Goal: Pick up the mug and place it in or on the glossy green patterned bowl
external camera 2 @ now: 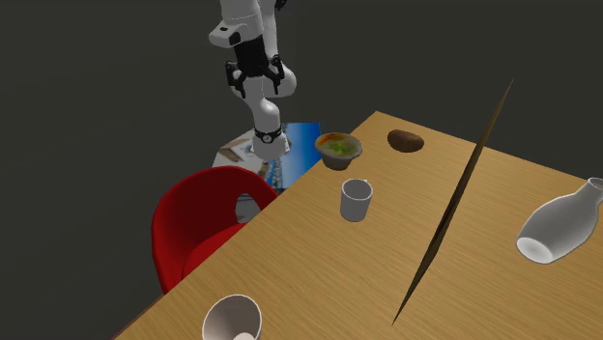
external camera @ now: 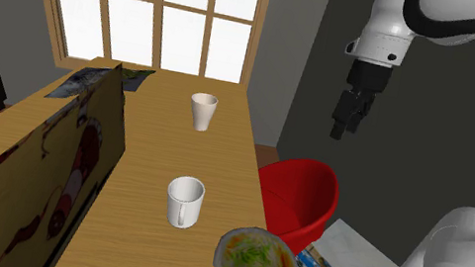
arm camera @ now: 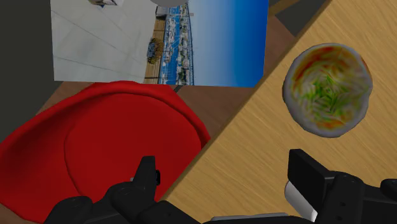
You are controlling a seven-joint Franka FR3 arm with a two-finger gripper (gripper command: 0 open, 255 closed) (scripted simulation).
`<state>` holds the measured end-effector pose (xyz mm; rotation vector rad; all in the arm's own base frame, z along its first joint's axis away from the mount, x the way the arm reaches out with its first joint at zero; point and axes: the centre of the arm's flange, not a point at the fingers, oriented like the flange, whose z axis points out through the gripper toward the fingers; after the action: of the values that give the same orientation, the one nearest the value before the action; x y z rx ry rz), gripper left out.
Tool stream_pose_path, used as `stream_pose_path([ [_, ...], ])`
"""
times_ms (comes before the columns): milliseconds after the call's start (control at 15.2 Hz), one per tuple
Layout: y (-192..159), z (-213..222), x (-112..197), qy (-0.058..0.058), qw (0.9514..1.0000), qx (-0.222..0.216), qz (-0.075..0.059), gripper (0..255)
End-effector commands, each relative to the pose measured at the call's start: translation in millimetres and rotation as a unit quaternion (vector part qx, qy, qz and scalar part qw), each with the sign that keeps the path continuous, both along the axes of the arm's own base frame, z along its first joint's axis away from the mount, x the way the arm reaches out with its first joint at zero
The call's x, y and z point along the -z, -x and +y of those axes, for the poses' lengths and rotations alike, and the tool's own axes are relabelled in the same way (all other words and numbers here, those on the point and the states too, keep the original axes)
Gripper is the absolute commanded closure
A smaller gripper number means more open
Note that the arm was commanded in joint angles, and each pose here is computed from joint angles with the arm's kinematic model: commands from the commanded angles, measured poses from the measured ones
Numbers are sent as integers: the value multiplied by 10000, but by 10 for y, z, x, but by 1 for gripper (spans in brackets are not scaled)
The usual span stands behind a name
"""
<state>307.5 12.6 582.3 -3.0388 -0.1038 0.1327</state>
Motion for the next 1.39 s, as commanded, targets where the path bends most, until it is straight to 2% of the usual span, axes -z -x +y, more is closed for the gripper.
stream_pose_path([
  [0,0,0,0,0,10000,0,0,0],
  [1320,-1438,1766,1410,124,9996,-265,37,0],
])
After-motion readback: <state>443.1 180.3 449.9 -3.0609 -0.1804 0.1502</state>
